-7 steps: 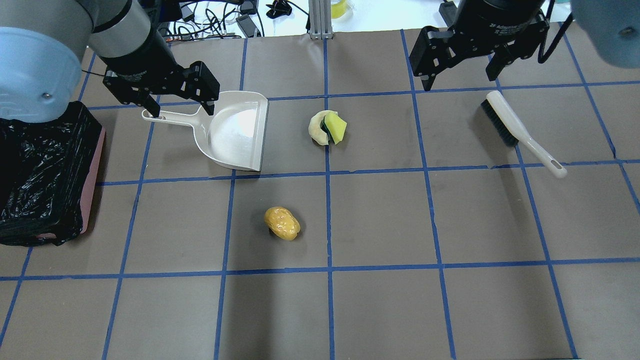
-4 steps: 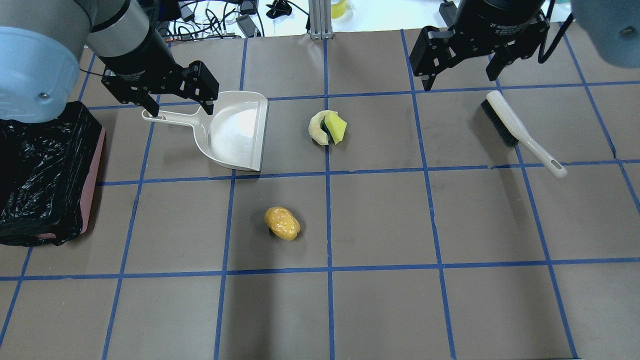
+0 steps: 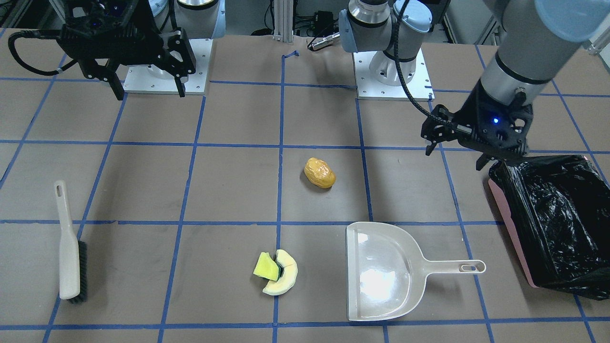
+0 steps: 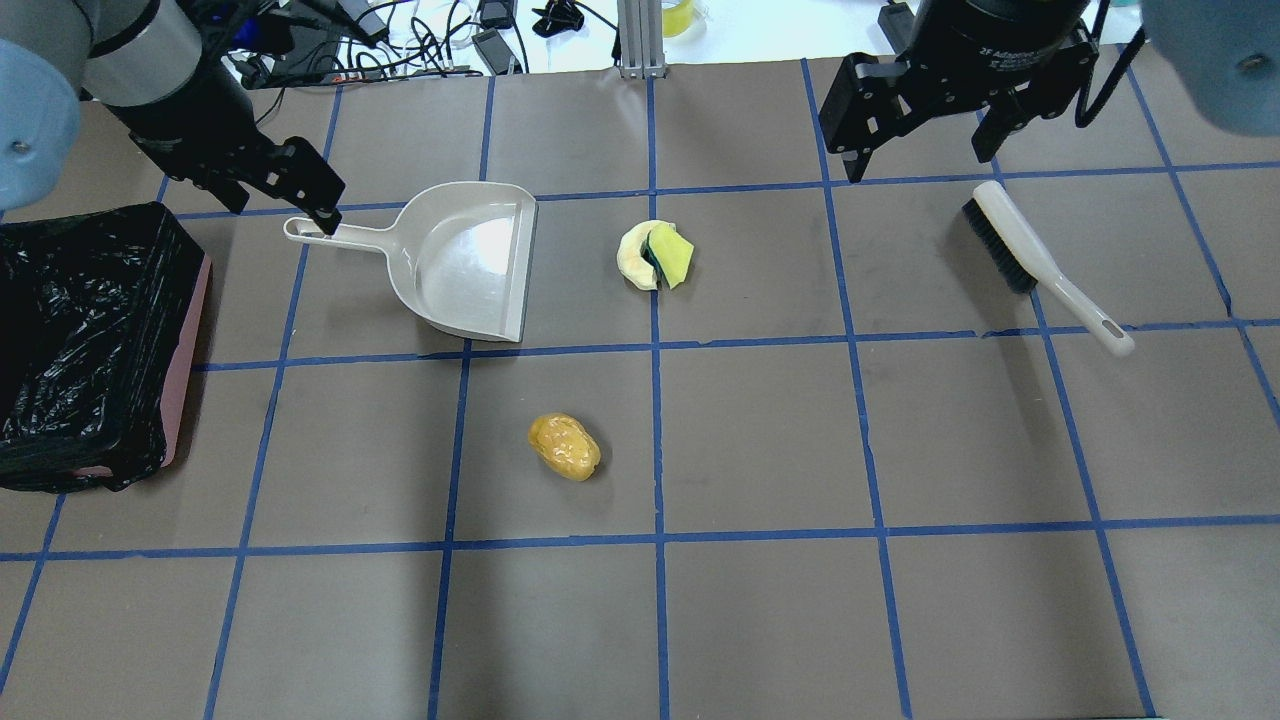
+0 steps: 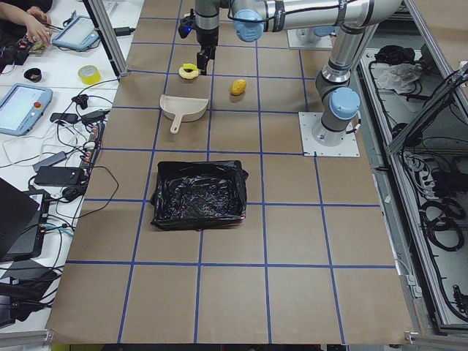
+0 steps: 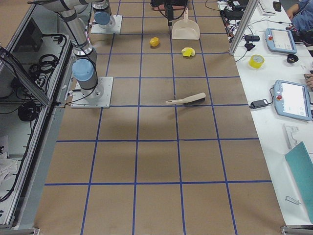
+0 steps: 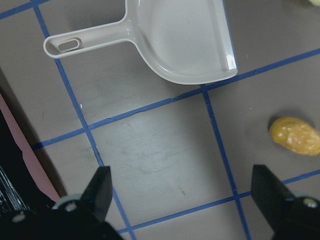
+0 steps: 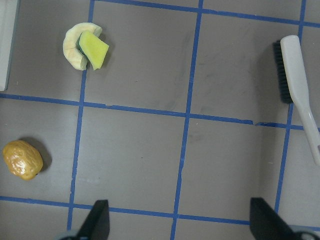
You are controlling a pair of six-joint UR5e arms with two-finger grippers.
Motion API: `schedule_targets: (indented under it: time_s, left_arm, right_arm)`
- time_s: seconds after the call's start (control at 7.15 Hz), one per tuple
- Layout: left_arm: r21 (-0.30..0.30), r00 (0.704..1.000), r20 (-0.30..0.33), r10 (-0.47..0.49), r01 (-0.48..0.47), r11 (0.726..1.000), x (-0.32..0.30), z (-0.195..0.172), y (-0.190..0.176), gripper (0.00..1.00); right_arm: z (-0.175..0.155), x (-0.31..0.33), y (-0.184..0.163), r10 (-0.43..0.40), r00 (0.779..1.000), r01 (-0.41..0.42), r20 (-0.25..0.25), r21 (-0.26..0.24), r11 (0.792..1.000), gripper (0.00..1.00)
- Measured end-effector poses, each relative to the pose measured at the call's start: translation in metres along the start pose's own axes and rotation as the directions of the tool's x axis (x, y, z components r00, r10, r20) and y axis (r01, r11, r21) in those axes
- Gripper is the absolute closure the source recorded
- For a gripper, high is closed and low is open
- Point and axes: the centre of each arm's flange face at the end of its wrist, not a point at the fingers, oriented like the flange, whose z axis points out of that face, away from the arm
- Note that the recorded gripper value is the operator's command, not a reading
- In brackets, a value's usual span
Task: Sweep and dump trash into bin
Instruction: 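Grasp the white dustpan handle with the left gripper and lift slightly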
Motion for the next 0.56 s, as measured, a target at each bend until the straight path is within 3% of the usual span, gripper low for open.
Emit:
schedule_targets:
  time_s: [0.14, 0.28, 0.42, 0.56]
  left_arm:
    - [0.007, 0.986, 0.012, 0.166, -0.166, 0.986, -0.028, 0.018, -0.008, 0.01]
    - [0.014, 0.94, 0.029, 0.339, -0.339, 0.941, -0.053, 0.04, -0.02, 0.01]
    - [0.01, 0.858, 0.035, 0.512, -0.513, 0.859, -0.072, 0.064, -0.032, 0.01]
    - [0.001, 0.749, 0.031, 0.662, -0.663, 0.749, -0.086, 0.091, -0.043, 0.01]
  right_arm:
    - [0.0, 0.0, 0.0, 0.0, 1.0, 0.0, 0.0, -0.001, 1.0, 0.0]
    - [0.0, 0.0, 0.0, 0.001, 1.0, -0.001, 0.0, -0.004, 1.0, 0.0]
    - [0.001, 0.001, 0.001, 0.001, 1.0, -0.001, -0.001, -0.009, 1.0, 0.0]
    - [0.002, 0.001, 0.001, 0.001, 1.0, -0.001, -0.002, -0.015, 1.0, 0.0]
